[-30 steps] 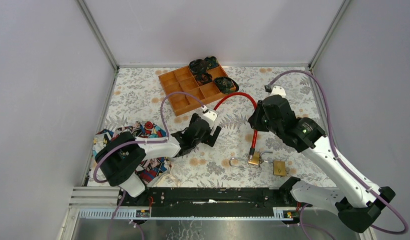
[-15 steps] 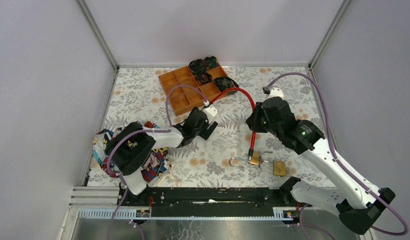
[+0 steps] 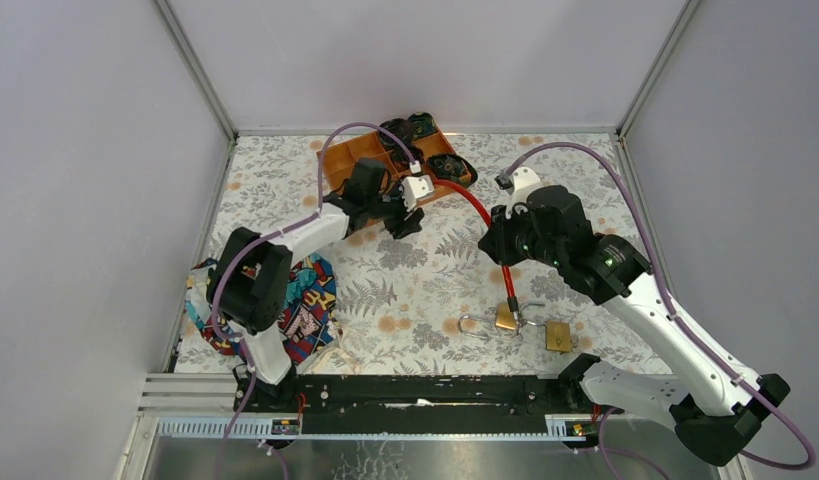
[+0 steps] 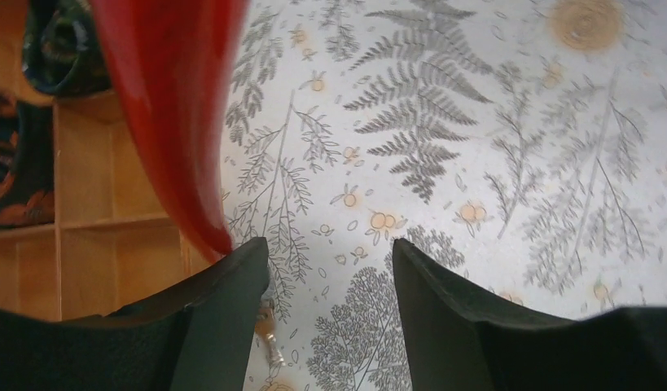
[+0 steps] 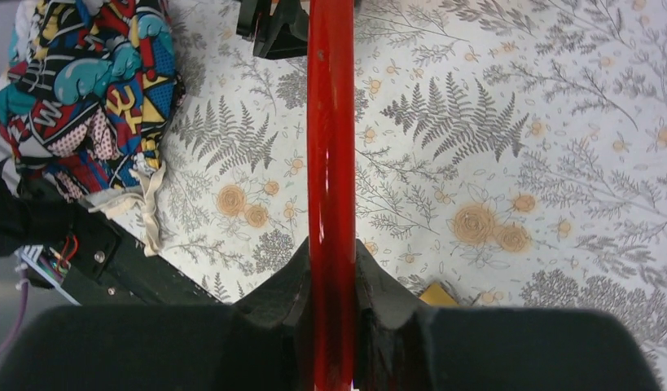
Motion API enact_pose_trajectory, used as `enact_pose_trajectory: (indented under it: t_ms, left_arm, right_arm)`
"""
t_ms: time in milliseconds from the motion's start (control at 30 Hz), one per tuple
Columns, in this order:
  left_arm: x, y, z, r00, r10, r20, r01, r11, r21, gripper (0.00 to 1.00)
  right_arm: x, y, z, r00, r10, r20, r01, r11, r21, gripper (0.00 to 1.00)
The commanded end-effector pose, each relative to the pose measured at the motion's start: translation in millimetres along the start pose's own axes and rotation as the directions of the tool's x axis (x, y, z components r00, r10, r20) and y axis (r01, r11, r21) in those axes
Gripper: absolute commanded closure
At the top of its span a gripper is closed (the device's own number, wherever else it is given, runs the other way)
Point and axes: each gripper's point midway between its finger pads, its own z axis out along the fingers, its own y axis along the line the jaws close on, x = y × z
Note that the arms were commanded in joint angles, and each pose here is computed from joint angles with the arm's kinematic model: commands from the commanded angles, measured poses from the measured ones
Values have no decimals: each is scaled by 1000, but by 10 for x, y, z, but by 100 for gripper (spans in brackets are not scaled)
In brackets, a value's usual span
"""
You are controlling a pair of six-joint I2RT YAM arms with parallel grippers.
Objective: Lock with the key
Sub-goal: Lock the lock.
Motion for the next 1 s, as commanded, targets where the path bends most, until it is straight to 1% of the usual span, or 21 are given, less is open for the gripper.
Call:
enact_pose_trajectory:
  t_ms: [0,100,167,300,367,433,533,600,667,767,867,967]
  left_arm:
    - [172,-384,-166,991,136,-18,-125,947,296,36]
    - [204,-424,-213,987,162,-8,-150,933,327,37]
    - [193,-344,-176,987,164,6,-159,946,284,39]
    - [107,-9,-30,995,97,17,-98,989,108,50]
    - [104,71,0,994,104,22,-105,992,67,59]
    - [145,59,-20,991,131,14,-132,989,69,62]
    - [245,-9,-83,990,137,-18,-135,987,83,55]
    - [273,-60,-148,990,134,-31,-131,987,88,54]
    - [304,-188,-253,988,148,-37,-143,982,124,54]
    - [345,-330,-436,992,124,-28,-119,983,136,51]
    - [360,-228,-549,999,45,-6,-44,995,88,49]
    - [374,-34,-589,1000,-6,-1,6,999,34,43]
  right_arm:
    - [-423,228,-143,985,-112,134,128,985,-117,100]
    - [-431,219,-137,984,-125,127,140,983,-118,100]
    - [-427,237,-129,984,-128,126,144,981,-132,100]
    - [-453,261,-150,983,-127,134,147,978,-146,100]
    - [-460,243,-168,982,-125,138,144,980,-136,100]
    - [-470,226,-188,982,-126,143,145,981,-126,100]
    - [-476,197,-202,981,-129,146,146,983,-112,100]
    - [-471,163,-193,981,-130,141,144,985,-96,100]
    - [-473,135,-190,982,-132,139,144,986,-84,100]
    - [-489,136,-192,981,-131,144,144,986,-86,100]
    - [-485,128,-190,981,-134,143,147,986,-83,100]
    - [-480,134,-190,981,-134,142,147,985,-88,100]
